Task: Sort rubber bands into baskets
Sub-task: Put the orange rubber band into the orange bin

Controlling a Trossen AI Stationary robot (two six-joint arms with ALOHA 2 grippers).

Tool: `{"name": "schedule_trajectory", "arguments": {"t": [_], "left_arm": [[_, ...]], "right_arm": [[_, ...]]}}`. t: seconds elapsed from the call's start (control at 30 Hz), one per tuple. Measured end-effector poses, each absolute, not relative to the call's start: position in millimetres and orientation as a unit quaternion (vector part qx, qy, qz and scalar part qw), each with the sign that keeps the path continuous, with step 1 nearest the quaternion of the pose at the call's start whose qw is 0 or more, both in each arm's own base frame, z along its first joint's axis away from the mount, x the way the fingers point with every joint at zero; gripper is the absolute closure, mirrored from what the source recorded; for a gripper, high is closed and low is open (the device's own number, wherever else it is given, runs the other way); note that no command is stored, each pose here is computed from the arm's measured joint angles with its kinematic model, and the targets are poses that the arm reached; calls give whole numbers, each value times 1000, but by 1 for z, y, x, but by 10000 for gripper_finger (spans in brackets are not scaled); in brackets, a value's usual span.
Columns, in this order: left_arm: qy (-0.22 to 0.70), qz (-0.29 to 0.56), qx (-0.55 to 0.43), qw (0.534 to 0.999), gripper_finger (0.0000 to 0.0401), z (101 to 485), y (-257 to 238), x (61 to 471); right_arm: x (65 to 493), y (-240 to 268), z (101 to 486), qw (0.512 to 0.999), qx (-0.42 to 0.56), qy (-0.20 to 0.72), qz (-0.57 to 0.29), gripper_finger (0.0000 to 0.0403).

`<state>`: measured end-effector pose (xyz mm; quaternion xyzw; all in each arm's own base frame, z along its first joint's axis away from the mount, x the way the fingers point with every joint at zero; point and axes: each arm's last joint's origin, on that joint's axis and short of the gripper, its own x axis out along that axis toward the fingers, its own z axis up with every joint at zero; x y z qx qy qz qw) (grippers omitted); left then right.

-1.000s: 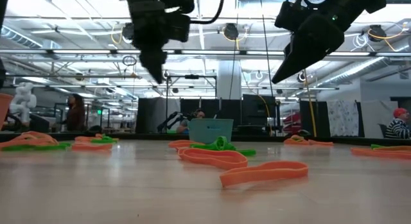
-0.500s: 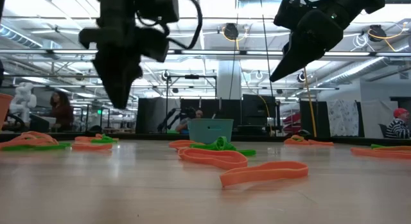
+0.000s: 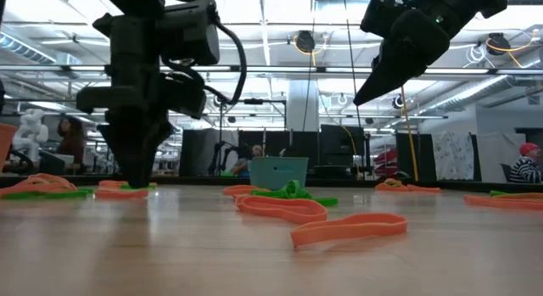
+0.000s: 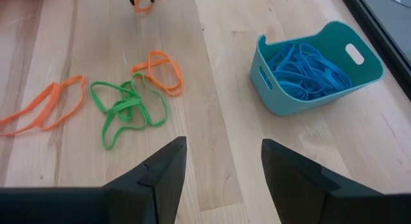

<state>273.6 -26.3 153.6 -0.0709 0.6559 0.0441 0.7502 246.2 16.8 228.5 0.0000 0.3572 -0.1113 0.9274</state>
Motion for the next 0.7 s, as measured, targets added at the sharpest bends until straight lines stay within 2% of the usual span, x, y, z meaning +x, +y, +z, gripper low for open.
{"name": "schedule_trajectory", "arguments": {"t": [0.53,0.63,0.7], "left_arm": [[650,33,-70,756,261,137,-32,275],[652,33,-68,754,279,139,-32,276],[654,34,-67,752,308,139,-32,276]], "right_arm": [[247,17,229,929,1,353,-111,209],[247,17,229,929,0,353,-111,209],[247,17,229,929,-1,353,-111,209]]}}
